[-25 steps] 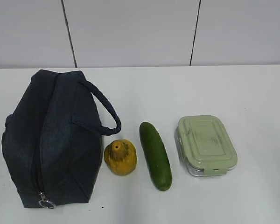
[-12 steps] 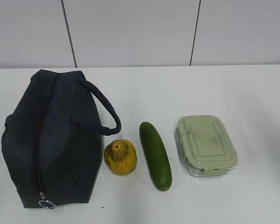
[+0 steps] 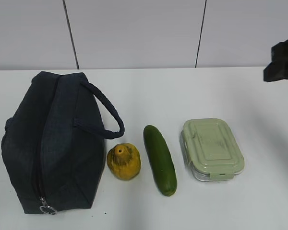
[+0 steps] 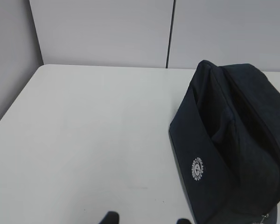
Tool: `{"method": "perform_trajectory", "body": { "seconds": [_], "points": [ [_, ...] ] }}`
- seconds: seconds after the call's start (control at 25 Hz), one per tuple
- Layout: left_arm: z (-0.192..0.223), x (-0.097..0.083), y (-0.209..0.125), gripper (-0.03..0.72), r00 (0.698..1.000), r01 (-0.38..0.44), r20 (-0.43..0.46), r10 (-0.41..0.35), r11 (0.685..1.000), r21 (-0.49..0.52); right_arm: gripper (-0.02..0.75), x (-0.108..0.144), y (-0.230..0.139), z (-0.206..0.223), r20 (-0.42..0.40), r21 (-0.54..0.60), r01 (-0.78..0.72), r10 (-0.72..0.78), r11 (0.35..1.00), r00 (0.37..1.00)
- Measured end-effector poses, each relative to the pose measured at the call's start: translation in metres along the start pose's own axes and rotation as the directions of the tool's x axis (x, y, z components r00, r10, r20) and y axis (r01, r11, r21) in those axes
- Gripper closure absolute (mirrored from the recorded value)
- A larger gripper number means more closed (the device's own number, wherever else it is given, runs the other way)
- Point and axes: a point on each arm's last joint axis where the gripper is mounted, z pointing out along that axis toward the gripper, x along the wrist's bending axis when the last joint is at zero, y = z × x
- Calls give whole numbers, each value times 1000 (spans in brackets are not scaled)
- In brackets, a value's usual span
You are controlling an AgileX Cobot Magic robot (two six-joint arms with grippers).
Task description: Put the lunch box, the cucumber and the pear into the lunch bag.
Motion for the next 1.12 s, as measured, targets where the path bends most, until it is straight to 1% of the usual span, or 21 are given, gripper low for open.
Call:
{"method": "perform_trajectory", "body": {
  "seconds": [0.04, 0.16, 0.36, 0.52, 0.64, 0.88, 0.96, 1.12],
  "points": [
    [0, 0, 0, 450, 1000, 0, 0, 0, 1000, 0, 257, 2, 2, 7, -28, 16, -7, 7, 1000, 1000],
    [0, 0, 0, 450, 1000, 0, 0, 0, 1000, 0, 279, 12, 7, 28, -152, 70, -18, 28, 997, 988],
    [0, 0, 0, 450, 1000, 0, 0, 0, 1000, 0, 320, 28, 8, 50, -351, 149, 18, 36, 989, 936],
    [0, 0, 0, 450, 1000, 0, 0, 0, 1000, 0, 323, 34, 7, 58, -462, 190, 82, 16, 978, 887],
    [0, 0, 0, 450, 1000, 0, 0, 0, 1000, 0, 325, 24, 7, 57, -482, 215, 84, 31, 973, 876],
    [0, 0, 0, 450, 1000, 0, 0, 0, 1000, 0, 355, -20, 10, 50, -453, 234, 13, 97, 972, 886],
    [0, 0, 0, 450, 1000, 0, 0, 0, 1000, 0, 373, -29, 10, 48, -449, 223, 20, 84, 975, 890],
    [0, 0, 0, 450, 1000, 0, 0, 0, 1000, 0, 393, -43, 9, 46, -449, 179, 90, 0, 980, 894]
  ]
}}
